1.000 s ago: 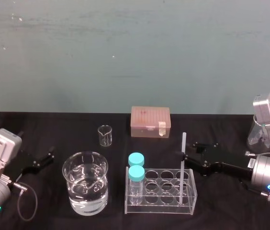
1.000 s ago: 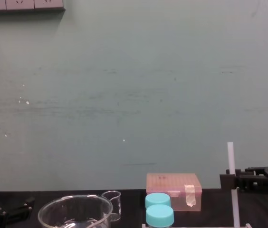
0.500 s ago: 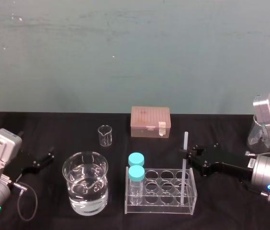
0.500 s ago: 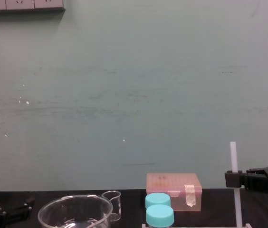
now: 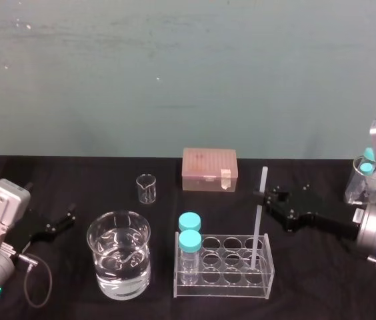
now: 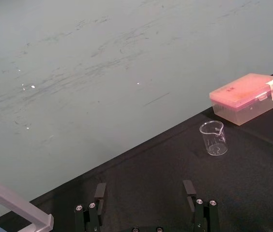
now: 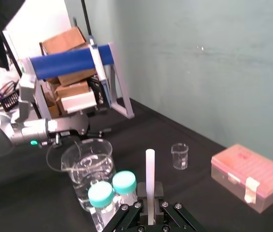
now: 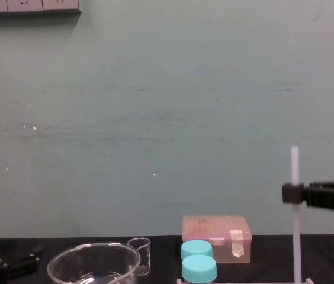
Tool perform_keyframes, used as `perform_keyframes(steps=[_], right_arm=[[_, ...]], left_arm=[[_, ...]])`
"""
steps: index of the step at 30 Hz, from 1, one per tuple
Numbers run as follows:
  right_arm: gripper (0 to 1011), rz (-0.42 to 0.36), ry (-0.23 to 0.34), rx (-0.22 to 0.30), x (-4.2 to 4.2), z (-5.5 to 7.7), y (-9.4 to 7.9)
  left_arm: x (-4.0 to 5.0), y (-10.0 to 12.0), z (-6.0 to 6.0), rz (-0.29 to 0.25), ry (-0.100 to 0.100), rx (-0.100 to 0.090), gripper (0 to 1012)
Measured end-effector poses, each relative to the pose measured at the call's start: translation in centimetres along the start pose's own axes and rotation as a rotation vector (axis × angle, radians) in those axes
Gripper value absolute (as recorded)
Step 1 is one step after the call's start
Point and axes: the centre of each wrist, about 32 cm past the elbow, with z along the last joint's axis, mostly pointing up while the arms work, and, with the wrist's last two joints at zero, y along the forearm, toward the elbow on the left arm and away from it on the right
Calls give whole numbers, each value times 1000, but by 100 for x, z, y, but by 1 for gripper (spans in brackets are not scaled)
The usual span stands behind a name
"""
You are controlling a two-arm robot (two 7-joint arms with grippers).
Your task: Pick up the stirring rod with one hand, then place it down.
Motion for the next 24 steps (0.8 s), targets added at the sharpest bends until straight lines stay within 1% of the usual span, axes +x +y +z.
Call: perform_keyframes(steps=[1, 2, 4, 5, 7, 8, 10, 11, 12, 13, 14, 15, 17, 18, 21, 22, 23, 24], right_arm=[[71, 2, -2, 8, -3, 44, -11], [71, 2, -2, 8, -3, 44, -11], [71, 6, -6, 18, -5, 119, -28], [71, 7, -12, 26, -6, 178, -40], [71, 10, -18, 37, -5, 249, -53], [71, 9, -25, 49, -2, 321, -67], [71, 8, -31, 62, 3, 391, -77], [71, 5, -41, 77, 8, 462, -83], [71, 5, -41, 77, 8, 462, -83], [71, 2, -47, 92, 14, 527, -85], [71, 0, -51, 99, 18, 558, -84], [71, -2, -60, 115, 31, 618, -69], [71, -6, -71, 129, 49, 666, -42], [71, -10, -82, 139, 73, 695, -4], [71, -21, -97, 150, 115, 729, 70], [71, -32, -103, 153, 148, 738, 121], [71, -36, -105, 156, 162, 744, 148], [71, -50, -106, 159, 204, 744, 207]], left_arm=[[0, 0, 0, 0, 0, 0, 1005], [0, 0, 0, 0, 0, 0, 1005], [0, 0, 0, 0, 0, 0, 1005], [0, 0, 0, 0, 0, 0, 1005], [0, 0, 0, 0, 0, 0, 1005], [0, 0, 0, 0, 0, 0, 1005], [0, 0, 0, 0, 0, 0, 1005], [0, 0, 0, 0, 0, 0, 1005], [0, 0, 0, 0, 0, 0, 1005], [0, 0, 0, 0, 0, 0, 1005], [0, 0, 0, 0, 0, 0, 1005], [0, 0, 0, 0, 0, 0, 1005], [0, 0, 0, 0, 0, 0, 1005], [0, 0, 0, 0, 0, 0, 1005], [0, 0, 0, 0, 0, 0, 1005], [0, 0, 0, 0, 0, 0, 1005], [0, 0, 0, 0, 0, 0, 1005], [0, 0, 0, 0, 0, 0, 1005]])
